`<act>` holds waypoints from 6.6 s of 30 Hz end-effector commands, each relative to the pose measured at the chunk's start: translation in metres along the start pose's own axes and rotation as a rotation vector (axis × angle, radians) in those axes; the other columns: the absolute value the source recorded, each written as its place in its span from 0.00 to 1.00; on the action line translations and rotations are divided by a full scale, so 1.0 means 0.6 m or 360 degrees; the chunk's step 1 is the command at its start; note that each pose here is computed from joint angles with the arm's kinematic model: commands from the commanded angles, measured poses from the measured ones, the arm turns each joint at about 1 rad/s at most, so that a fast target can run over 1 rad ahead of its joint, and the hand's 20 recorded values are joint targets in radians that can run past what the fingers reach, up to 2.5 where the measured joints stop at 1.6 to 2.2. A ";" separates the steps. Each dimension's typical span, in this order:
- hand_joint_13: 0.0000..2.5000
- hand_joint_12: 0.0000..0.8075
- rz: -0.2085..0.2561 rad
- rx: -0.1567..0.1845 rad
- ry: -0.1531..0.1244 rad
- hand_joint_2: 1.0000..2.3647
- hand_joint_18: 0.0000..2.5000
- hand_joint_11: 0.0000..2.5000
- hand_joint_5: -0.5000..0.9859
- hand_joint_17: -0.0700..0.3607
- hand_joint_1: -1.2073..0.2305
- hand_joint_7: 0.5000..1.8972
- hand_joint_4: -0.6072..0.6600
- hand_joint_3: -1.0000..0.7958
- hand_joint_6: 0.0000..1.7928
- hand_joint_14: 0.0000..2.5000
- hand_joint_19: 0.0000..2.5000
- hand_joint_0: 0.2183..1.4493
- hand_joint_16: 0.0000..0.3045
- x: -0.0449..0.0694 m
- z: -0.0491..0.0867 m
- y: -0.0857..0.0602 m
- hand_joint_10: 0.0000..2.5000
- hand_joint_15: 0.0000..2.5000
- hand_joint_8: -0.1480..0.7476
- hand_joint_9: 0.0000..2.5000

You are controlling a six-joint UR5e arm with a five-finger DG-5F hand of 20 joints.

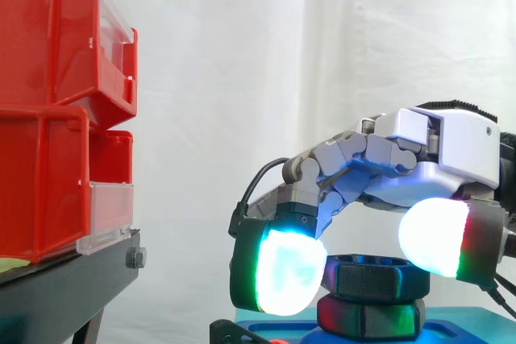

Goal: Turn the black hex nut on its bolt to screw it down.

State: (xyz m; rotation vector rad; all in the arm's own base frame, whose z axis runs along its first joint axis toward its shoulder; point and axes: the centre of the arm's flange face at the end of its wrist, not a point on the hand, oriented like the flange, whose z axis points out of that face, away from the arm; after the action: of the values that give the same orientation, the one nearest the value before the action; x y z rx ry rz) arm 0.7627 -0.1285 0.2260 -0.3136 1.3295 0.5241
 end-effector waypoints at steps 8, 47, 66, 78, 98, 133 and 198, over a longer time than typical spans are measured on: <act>0.27 0.32 -0.0024 -0.0018 0.0002 0.00 0.17 0.15 0.22 0.33 0.63 0.24 0.55 0.28 0.44 0.01 0.13 0.19 0.10 -0.010 -0.033 -0.031 0.01 0.13 0.39 0.31; 0.27 0.33 0.0073 -0.0082 -0.0103 0.00 0.17 0.15 0.24 0.34 0.65 0.37 0.57 0.28 0.35 0.01 0.13 0.19 0.11 -0.039 -0.020 -0.042 0.00 0.14 0.39 0.30; 0.27 0.32 0.0037 -0.0063 -0.0123 0.00 0.17 0.14 0.25 0.33 0.65 0.45 0.57 0.28 0.32 0.01 0.13 0.19 0.11 -0.015 0.037 0.017 0.00 0.14 0.39 0.30; 0.27 0.35 0.0044 -0.0046 -0.0082 0.00 0.18 0.14 0.25 0.35 0.51 0.43 0.59 0.28 0.32 0.00 0.12 0.15 0.12 0.017 0.023 0.029 0.00 0.13 0.41 0.30; 0.27 0.34 -0.0002 -0.0013 -0.0044 0.00 0.19 0.15 0.21 0.34 0.36 0.30 0.60 0.28 0.37 0.01 0.12 0.17 0.11 0.016 0.006 0.015 0.00 0.13 0.40 0.28; 0.27 0.38 -0.0033 0.0008 -0.0024 0.00 0.18 0.15 0.22 0.39 0.56 0.26 0.64 0.28 0.37 0.00 0.12 0.11 0.14 0.015 -0.016 -0.005 0.00 0.13 0.44 0.29; 0.26 0.36 -0.0023 -0.0044 -0.0041 0.00 0.17 0.15 0.22 0.36 0.49 0.22 0.61 0.28 0.41 0.00 0.12 0.13 0.13 0.010 -0.013 -0.002 0.00 0.13 0.43 0.28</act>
State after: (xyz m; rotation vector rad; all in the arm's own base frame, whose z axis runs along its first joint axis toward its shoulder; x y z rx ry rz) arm 0.7580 -0.1308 0.2180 -0.3361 1.2978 0.5347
